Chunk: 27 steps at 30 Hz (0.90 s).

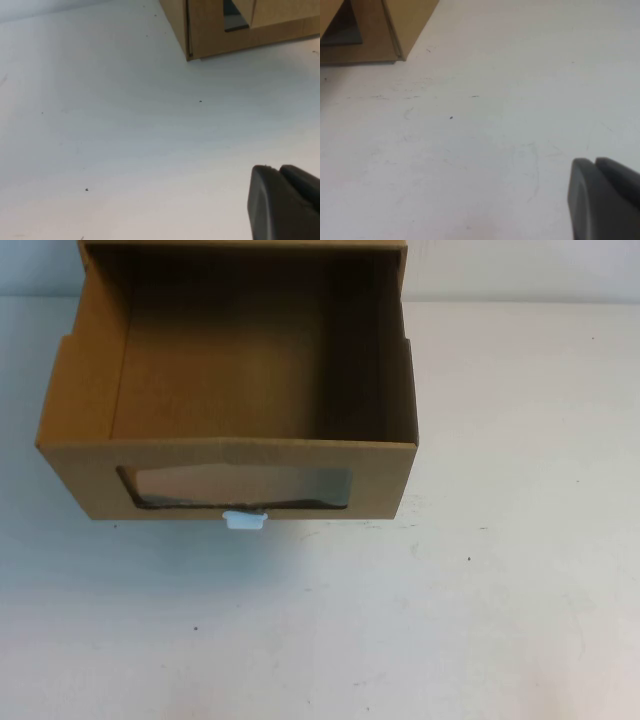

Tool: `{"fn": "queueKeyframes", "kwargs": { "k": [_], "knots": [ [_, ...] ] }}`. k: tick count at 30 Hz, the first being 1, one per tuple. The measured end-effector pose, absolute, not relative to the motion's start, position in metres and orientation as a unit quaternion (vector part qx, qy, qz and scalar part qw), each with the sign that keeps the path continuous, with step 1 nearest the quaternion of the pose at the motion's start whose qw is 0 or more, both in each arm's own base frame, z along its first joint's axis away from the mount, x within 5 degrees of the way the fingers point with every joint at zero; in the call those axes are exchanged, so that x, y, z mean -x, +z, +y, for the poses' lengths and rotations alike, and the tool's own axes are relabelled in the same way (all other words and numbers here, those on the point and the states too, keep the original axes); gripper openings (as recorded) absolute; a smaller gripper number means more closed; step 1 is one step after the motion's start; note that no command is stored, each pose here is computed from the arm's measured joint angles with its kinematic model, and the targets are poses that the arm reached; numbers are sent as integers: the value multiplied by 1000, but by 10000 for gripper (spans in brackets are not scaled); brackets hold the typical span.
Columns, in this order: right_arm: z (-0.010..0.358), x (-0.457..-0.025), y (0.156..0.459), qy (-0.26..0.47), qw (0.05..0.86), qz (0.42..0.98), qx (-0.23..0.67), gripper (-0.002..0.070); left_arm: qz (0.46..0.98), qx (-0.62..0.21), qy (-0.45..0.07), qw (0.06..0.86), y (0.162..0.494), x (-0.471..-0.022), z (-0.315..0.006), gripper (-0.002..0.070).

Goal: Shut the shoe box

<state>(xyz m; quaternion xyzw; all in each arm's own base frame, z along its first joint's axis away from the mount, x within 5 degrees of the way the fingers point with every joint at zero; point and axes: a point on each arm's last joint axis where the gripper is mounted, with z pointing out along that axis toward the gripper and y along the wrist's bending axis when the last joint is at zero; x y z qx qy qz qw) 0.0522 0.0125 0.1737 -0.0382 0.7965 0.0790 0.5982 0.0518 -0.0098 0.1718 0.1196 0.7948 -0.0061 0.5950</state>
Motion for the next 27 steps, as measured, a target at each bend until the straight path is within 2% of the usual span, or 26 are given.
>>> {"fn": "queueKeyframes", "kwargs": {
  "k": [19, 27],
  "knots": [
    [13, -52, 174, 79, 598, 797, 38, -13, 794, -118, -9, 596, 172, -52, -10, -5],
    [13, -52, 174, 79, 598, 797, 38, -13, 789, -89, -49, 605, 175, -52, -13, -5]
  ]
}}
